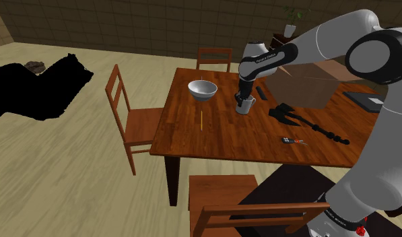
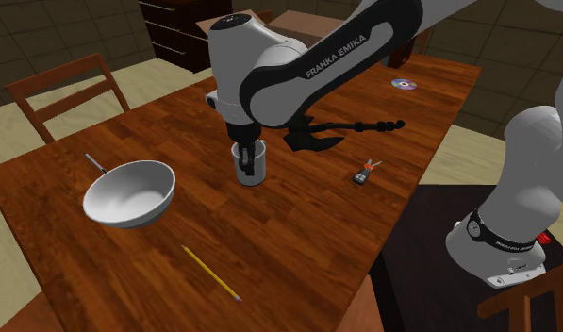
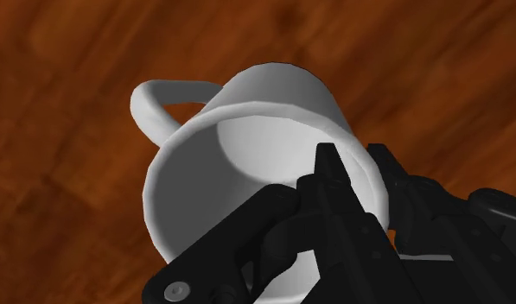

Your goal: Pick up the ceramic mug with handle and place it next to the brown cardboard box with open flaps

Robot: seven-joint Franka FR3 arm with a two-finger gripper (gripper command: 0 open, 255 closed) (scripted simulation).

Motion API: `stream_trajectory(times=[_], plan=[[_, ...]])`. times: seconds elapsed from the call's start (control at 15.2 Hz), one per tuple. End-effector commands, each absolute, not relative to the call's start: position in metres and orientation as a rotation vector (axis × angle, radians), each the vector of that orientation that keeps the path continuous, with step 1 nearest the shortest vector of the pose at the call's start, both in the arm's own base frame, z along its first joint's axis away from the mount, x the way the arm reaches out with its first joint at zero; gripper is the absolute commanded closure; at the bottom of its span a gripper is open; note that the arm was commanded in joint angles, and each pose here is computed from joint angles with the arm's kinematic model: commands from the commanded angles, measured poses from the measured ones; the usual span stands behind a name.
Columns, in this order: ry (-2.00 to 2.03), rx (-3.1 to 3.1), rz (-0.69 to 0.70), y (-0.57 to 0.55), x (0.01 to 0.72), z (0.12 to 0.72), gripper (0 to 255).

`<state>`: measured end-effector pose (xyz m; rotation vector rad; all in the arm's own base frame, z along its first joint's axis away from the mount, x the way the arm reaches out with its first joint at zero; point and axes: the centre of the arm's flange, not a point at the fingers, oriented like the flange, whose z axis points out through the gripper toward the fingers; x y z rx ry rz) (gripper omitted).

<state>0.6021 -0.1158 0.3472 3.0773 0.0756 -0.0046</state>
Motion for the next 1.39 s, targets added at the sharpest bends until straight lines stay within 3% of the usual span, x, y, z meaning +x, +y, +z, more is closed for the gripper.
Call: stream_trajectory(times=[0.0,0.4,1.32], plan=[[0.076,3.077,-0.005,-0.116,0.602,0.347,255],[0.076,3.077,-0.005,-0.116,0.602,0.347,255],[0.076,3.077,-0.005,-0.116,0.602,0.421,255]])
